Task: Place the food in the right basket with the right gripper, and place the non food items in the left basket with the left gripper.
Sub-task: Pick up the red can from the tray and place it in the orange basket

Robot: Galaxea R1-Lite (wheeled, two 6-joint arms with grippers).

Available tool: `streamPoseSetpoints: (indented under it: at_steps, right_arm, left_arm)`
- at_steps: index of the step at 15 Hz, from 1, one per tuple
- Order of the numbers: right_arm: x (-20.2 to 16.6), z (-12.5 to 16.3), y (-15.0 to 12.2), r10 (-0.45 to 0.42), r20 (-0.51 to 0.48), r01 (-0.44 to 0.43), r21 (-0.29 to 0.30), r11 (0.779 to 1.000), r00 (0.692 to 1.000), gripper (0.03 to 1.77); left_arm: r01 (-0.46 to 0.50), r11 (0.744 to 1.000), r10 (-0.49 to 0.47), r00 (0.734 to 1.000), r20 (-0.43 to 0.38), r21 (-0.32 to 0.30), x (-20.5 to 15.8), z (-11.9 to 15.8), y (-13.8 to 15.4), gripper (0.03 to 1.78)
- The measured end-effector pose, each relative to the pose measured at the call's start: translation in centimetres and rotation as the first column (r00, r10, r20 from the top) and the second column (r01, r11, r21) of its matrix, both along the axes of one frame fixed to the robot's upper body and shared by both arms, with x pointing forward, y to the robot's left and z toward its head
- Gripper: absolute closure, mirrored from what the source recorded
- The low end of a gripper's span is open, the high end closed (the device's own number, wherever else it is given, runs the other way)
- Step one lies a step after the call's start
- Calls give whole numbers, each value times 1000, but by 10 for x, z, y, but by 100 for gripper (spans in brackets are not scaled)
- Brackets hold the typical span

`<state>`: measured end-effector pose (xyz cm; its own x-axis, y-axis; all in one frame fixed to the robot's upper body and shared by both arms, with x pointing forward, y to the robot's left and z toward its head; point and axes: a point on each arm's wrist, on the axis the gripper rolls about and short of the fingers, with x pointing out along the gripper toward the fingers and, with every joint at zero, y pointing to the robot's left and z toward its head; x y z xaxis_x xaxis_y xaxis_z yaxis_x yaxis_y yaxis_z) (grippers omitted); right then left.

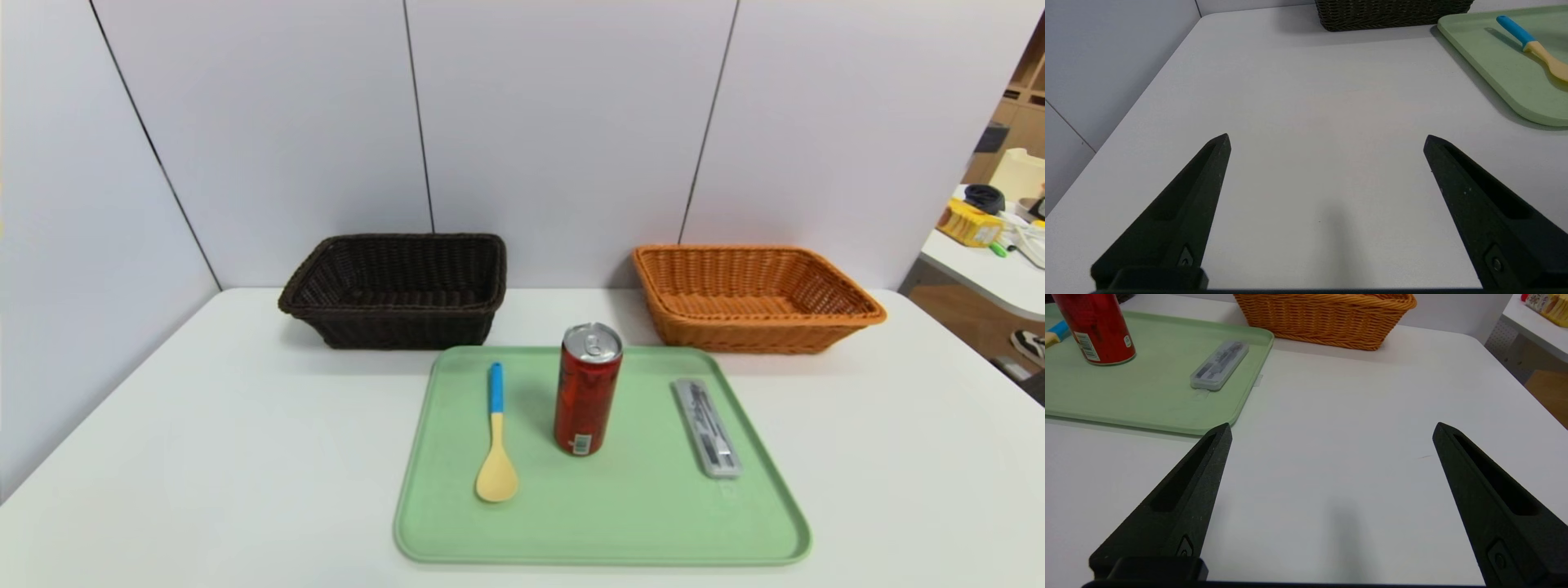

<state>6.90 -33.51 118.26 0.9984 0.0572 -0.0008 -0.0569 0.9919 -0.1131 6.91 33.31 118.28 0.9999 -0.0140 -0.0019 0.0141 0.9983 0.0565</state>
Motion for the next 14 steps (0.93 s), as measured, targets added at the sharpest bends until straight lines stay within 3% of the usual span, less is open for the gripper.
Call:
streamPoseSetpoints:
  at_steps: [10, 14]
  right_arm:
    - [0, 1, 0, -3, -16, 3, -3, 1000, 1000, 10]
    - [2, 33, 0, 2, -33, -2, -2, 1000, 999, 10]
  left_arm:
    - [0, 1000, 0, 1000, 0, 0, 0, 0, 0, 12]
    - [0, 1000, 0, 1000, 0, 0, 0, 0, 0, 12]
